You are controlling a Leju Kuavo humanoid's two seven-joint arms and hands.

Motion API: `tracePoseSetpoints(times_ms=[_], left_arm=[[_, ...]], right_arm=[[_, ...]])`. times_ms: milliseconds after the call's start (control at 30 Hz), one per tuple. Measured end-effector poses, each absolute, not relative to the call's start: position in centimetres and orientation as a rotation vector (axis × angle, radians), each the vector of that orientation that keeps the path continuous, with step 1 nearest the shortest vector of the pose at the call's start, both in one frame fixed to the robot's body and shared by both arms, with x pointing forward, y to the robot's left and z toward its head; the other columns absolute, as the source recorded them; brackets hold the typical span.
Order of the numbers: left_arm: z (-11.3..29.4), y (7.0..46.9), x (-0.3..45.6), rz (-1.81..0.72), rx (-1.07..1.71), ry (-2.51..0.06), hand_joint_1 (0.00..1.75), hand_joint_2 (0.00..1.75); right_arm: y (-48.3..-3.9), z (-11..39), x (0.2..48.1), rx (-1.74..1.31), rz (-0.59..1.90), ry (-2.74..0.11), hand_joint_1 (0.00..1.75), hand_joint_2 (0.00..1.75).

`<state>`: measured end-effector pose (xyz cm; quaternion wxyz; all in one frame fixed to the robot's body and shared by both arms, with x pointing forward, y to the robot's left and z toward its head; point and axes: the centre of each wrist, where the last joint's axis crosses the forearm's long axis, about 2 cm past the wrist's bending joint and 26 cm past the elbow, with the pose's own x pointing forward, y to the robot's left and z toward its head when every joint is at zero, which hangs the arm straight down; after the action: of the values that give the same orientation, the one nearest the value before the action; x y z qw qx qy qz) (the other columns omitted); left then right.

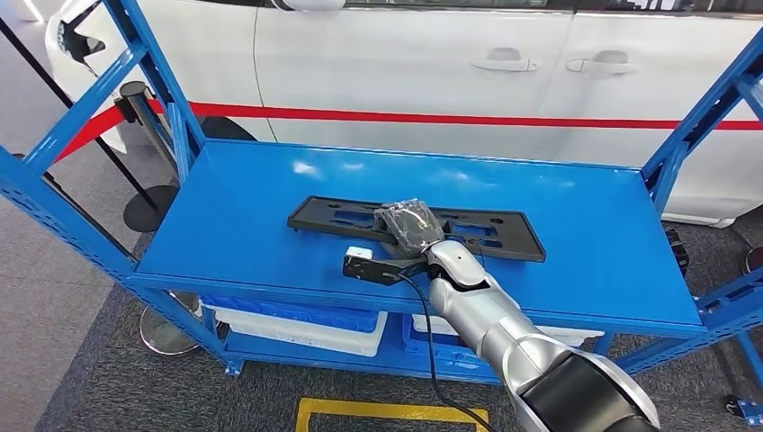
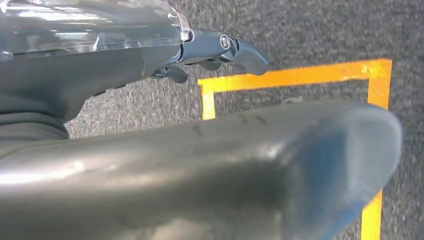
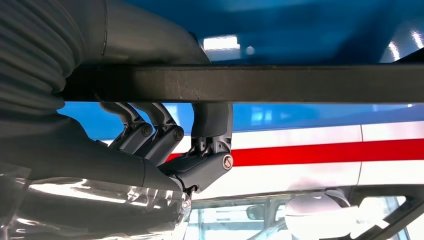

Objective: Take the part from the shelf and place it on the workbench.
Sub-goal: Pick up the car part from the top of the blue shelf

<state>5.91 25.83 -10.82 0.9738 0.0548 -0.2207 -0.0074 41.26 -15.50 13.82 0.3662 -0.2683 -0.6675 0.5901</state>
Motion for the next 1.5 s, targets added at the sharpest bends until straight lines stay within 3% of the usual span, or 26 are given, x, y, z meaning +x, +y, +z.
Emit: tracePoseSetpoints(times_ms=[900,1033,1500], left_arm=[[-10.80,25.61,5.99,-0.012,0.103,-0.479,0.00,0.00],[-10.80,25.62,5.96,-0.008,0.107,-0.480,0.00,1.75],[-10.75,25.57,6.23,0.037,0.126,-0.484,0.00,1.75]], right_arm=[[-16.19,14.00,41.54,-0.676,1.381,-1.801,1.75,1.75],[-16.29,14.00,41.57,-0.672,1.376,-1.805,1.75,1.75],[-16.48,13.94,41.55,-0.668,1.358,-1.828,1.75,1.75]])
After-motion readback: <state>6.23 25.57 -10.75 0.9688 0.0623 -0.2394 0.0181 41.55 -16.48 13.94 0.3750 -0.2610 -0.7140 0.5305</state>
